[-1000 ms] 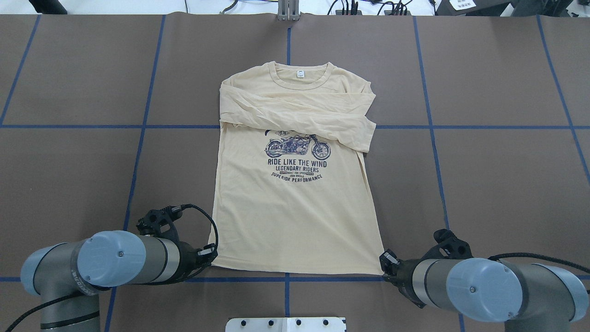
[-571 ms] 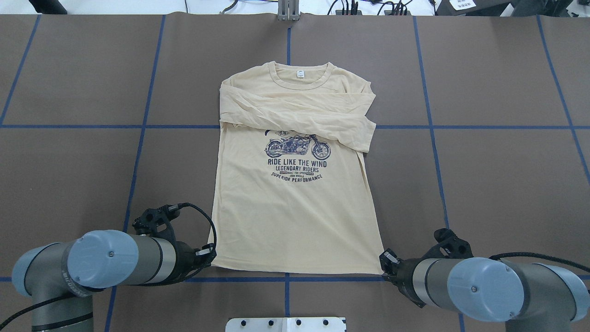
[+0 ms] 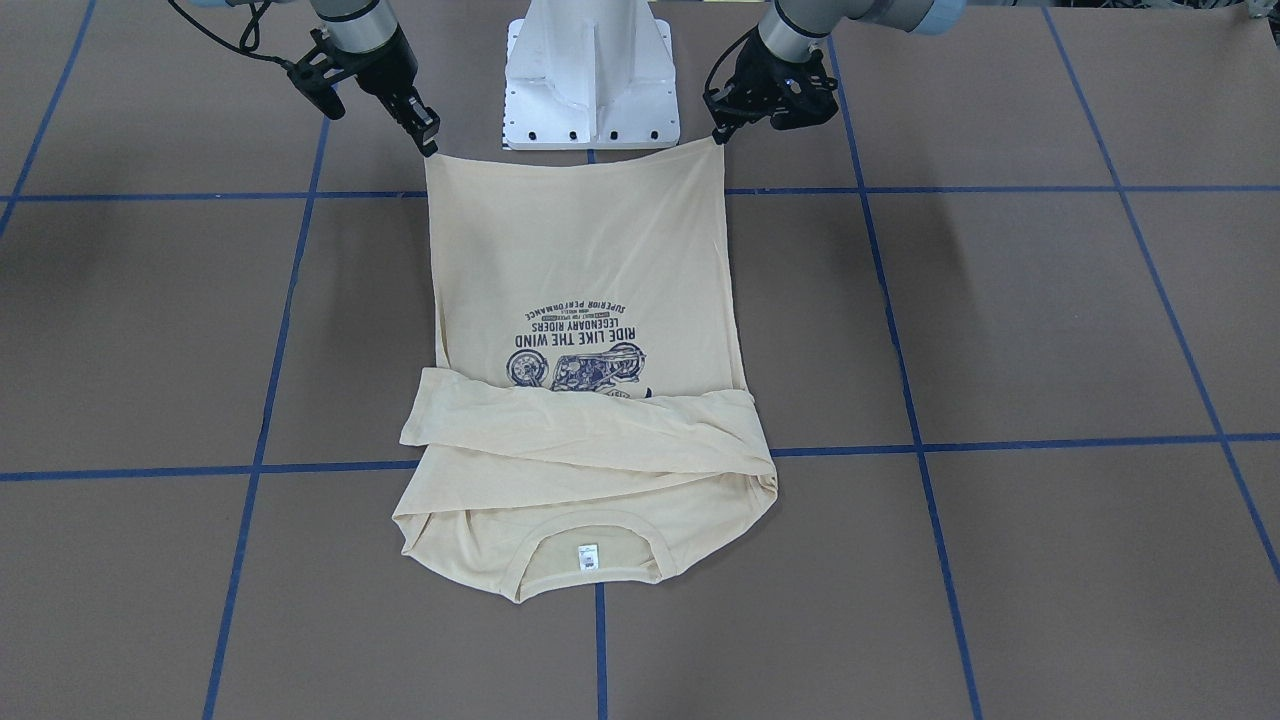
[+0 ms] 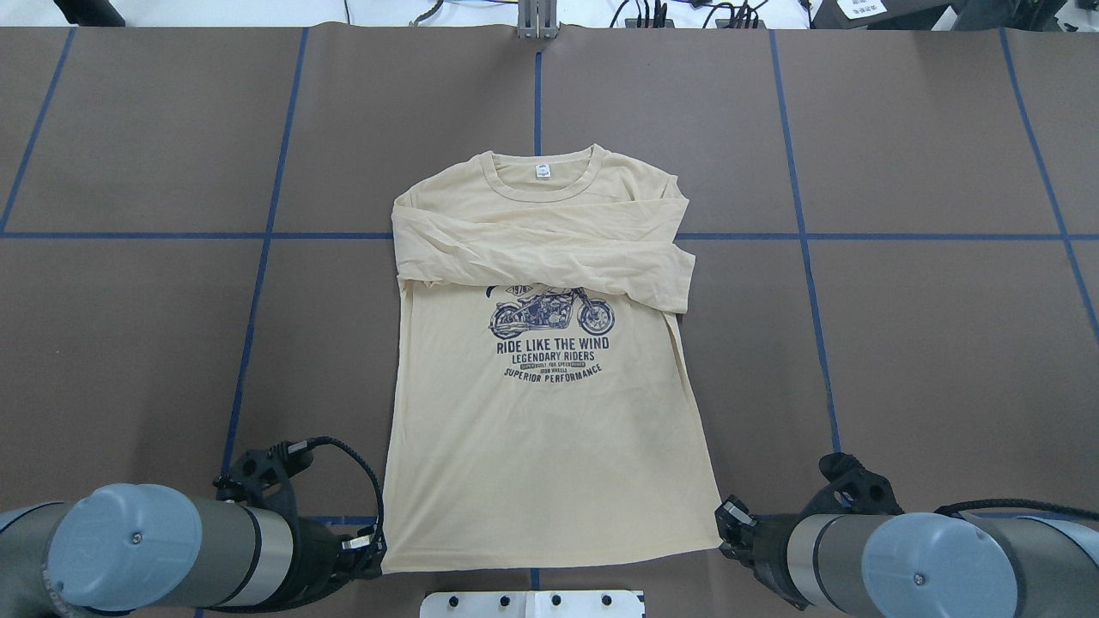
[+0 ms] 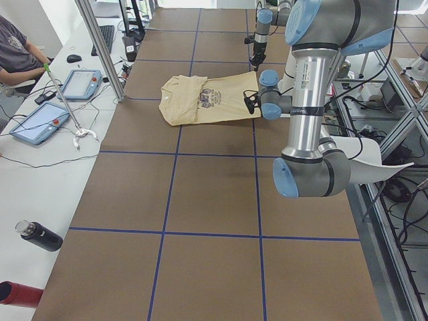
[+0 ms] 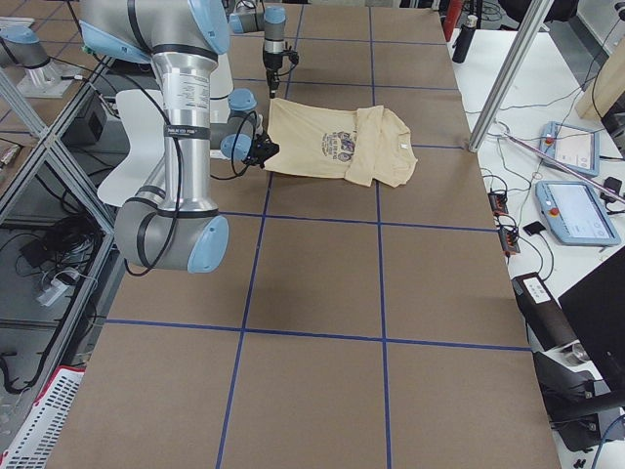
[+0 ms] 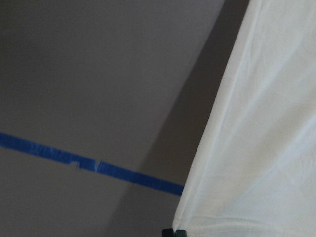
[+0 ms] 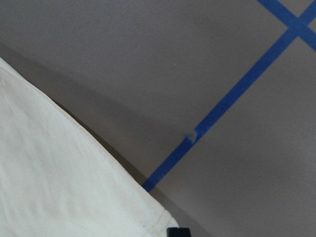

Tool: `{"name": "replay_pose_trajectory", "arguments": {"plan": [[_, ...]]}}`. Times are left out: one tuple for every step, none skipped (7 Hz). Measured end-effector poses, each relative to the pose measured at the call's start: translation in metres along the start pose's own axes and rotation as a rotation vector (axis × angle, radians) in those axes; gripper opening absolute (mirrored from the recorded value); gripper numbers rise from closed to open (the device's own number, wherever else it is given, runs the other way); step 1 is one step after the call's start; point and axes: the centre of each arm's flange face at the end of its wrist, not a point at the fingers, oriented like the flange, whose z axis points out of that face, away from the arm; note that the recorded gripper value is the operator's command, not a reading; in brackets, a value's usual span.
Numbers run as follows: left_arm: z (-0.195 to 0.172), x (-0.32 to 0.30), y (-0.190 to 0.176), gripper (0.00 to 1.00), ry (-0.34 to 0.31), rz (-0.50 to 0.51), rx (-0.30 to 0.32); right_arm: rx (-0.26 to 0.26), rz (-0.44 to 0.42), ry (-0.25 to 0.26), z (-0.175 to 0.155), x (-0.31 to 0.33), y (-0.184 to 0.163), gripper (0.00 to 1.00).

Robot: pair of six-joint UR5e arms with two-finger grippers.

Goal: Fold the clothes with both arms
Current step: 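Grasp both hem corners with the left and right grippers, then lift the hem with both grippers and fold it toward the collar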

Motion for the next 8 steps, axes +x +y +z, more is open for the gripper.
{"name": "replay_pose_trajectory", "arguments": {"plan": [[-0.009,0.002,0.014,0.0,0.015,-0.025,-0.029,-0.009,-0.004,-0.001,-0.008,0.003,0.001,0.0],[-0.016,0.007,0.021,0.0,0.03,-0.031,-0.045,-0.014,0.003,-0.013,-0.016,-0.002,-0.003,0.0],[-0.021,0.015,0.014,0.0,0.05,-0.01,-0.032,-0.018,0.013,-0.03,-0.025,-0.017,-0.014,0.0],[-0.033,0.033,-0.012,0.0,0.093,0.041,0.018,-0.03,0.008,-0.051,-0.031,-0.046,-0.032,0.0],[-0.047,0.058,-0.053,0.0,0.135,0.091,0.095,-0.038,0.005,-0.071,-0.032,-0.084,-0.056,0.0],[-0.054,0.08,-0.104,0.0,0.146,0.12,0.172,-0.036,0.019,-0.084,-0.034,-0.13,-0.093,0.0],[-0.058,0.097,-0.155,0.0,0.136,0.14,0.239,-0.023,0.028,-0.088,-0.042,-0.182,-0.135,0.0],[-0.061,0.107,-0.2,0.0,0.12,0.152,0.296,0.005,0.032,-0.082,-0.055,-0.231,-0.172,0.0]]}}
